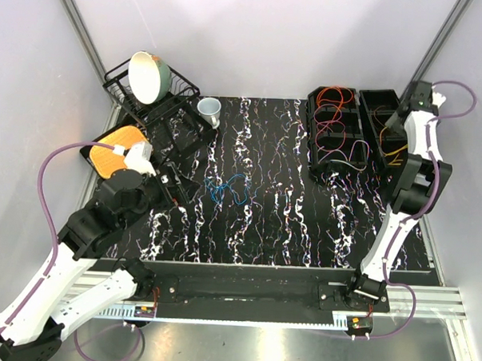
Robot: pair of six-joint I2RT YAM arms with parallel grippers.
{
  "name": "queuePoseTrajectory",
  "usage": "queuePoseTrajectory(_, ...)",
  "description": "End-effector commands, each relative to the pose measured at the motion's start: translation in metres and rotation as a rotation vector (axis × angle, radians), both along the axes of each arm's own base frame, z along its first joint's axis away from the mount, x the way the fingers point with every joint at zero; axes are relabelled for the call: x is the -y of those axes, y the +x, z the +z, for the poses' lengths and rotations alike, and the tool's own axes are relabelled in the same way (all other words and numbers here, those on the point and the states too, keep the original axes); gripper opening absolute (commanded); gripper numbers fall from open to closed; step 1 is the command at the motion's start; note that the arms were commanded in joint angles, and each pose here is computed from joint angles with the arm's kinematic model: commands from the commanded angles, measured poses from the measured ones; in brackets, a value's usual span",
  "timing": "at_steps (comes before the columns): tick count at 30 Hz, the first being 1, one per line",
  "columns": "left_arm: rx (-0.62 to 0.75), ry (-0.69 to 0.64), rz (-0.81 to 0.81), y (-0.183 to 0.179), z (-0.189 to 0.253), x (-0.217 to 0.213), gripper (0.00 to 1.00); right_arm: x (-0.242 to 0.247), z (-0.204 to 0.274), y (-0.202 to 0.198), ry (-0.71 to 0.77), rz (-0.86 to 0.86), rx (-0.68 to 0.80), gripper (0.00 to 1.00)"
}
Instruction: Untangle the cables
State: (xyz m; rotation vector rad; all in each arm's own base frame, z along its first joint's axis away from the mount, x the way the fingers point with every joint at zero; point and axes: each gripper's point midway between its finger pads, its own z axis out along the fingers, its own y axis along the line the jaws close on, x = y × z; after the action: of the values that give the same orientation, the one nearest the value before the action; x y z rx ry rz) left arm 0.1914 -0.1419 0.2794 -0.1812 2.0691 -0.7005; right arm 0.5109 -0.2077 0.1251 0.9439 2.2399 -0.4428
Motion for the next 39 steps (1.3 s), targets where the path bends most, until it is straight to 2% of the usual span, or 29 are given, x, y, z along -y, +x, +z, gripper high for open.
queuePoseTrajectory(1, 0.029, 0.018, 0.017, 0.003, 0.004, -0.005, 0.99, -0.006, 0.110, 0.007, -0.026, 0.033, 0.222, 0.88)
queuePoseTrajectory(8, -0.042, 0.096, 0.050, 0.007, -0.023, -0.010, 0.99, -0.048, 0.153, -0.013, 0.117, 0.122, 0.344, 0.89)
queuePoseTrajectory(10, -0.079, 0.134, 0.075, 0.009, -0.036, -0.014, 0.99, -0.073, 0.136, -0.020, 0.221, 0.160, 0.342, 0.90)
queuePoseTrajectory(11, -0.113, 0.166, 0.075, 0.012, -0.048, -0.013, 0.99, -0.087, 0.150, -0.028, 0.242, 0.193, 0.384, 0.91)
queuePoseTrajectory(12, -0.137, 0.187, 0.070, 0.014, -0.056, -0.012, 0.99, -0.109, 0.123, -0.036, 0.323, 0.244, 0.343, 0.91)
queuePoseTrajectory(14, -0.194, 0.219, 0.057, 0.014, -0.075, -0.008, 0.99, -0.145, 0.129, -0.043, 0.368, 0.316, 0.386, 0.92)
queuePoseTrajectory(15, -0.232, 0.245, 0.056, 0.018, -0.087, -0.005, 0.99, -0.163, 0.109, -0.051, 0.405, 0.352, 0.346, 0.92)
queuePoseTrajectory(17, -0.279, 0.267, 0.057, 0.018, -0.108, -0.003, 0.99, -0.209, 0.111, -0.060, 0.415, 0.457, 0.333, 0.93)
queuePoseTrajectory(19, -0.289, 0.267, 0.059, 0.025, -0.120, 0.003, 0.97, -0.244, 0.101, -0.072, 0.427, 0.540, 0.298, 0.93)
queuePoseTrajectory(20, -0.302, 0.274, 0.063, 0.025, -0.129, 0.003, 0.97, -0.279, 0.098, -0.084, 0.445, 0.621, 0.283, 0.93)
queuePoseTrajectory(23, -0.286, 0.256, 0.069, 0.037, -0.138, 0.011, 0.95, -0.322, 0.099, -0.105, 0.516, 0.718, 0.291, 0.89)
queuePoseTrajectory(27, -0.303, 0.257, 0.111, 0.050, -0.153, 0.016, 0.90, -0.373, 0.092, -0.134, 0.648, 0.784, 0.312, 0.89)
queuePoseTrajectory(30, -0.307, 0.240, 0.169, 0.060, -0.163, 0.017, 0.86, -0.387, 0.085, -0.153, 0.656, 0.812, 0.336, 0.89)
queuePoseTrajectory(34, -0.323, 0.204, 0.223, 0.070, -0.181, 0.019, 0.85, -0.383, 0.083, -0.167, 0.639, 0.789, 0.371, 0.89)
queuePoseTrajectory(39, -0.354, 0.202, 0.259, 0.082, -0.198, 0.021, 0.81, -0.386, 0.070, -0.183, 0.706, 0.754, 0.314, 0.87)
